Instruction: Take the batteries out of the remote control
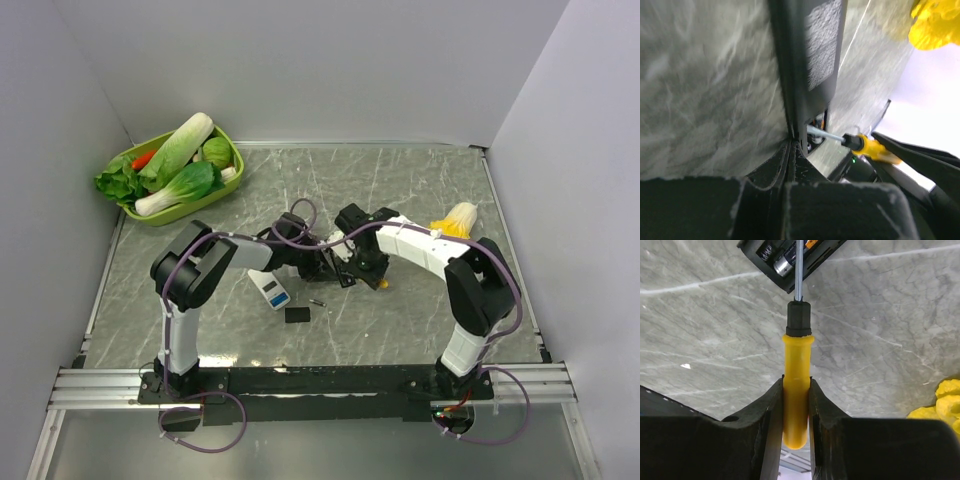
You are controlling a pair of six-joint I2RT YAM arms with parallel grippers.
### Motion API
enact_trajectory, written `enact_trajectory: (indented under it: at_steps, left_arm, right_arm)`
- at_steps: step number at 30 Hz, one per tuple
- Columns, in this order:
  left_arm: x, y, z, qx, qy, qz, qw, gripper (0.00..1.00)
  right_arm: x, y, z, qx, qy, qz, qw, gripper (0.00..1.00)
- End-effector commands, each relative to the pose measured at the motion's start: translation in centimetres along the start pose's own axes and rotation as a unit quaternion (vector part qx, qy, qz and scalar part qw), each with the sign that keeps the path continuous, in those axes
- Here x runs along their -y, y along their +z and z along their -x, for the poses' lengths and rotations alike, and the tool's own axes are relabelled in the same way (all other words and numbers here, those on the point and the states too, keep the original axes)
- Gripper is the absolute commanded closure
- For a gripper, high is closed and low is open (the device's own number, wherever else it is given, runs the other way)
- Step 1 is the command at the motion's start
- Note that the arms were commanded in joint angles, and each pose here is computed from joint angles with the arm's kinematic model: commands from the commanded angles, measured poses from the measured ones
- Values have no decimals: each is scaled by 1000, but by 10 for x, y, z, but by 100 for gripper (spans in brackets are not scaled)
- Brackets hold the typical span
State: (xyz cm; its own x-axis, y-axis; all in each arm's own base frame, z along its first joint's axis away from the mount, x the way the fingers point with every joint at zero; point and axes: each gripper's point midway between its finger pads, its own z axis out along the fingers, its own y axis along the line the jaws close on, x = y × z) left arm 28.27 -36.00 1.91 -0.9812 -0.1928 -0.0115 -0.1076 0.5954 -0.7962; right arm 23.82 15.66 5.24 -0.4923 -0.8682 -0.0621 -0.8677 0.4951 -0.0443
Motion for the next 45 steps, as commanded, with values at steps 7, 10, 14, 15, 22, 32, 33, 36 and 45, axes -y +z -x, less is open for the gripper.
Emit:
enact_trajectory:
  at_steps: [7,10,14,15,22,32,33,36,45]
  left_arm:
    - [-2,-23,68,112,28,72,991,73]
    - [1,-35,79,130,26,70,989,65]
    - [1,-44,85,136,22,66,988,62]
    - [2,-46,87,139,22,65,988,61]
    - [5,-73,131,216,49,106,969,53]
    - [7,-65,186,235,95,151,955,51]
    - [9,-64,194,240,99,154,953,51]
    - [-1,-50,200,217,100,158,958,50]
    - [-17,-32,188,165,102,153,969,54]
  right_arm:
    - [4,-57,75,213,49,11,976,100]
    - [-8,-58,78,236,64,37,969,100]
    - [-3,-51,70,234,94,21,968,100]
    - [5,-49,68,227,106,8,968,100]
    - [19,-48,70,235,205,-8,950,100]
    - [10,-49,45,206,339,-9,918,100]
    - [7,-50,44,208,343,-4,916,100]
    - [-17,-54,53,227,343,64,909,100]
    - [-30,-24,54,186,354,103,911,100]
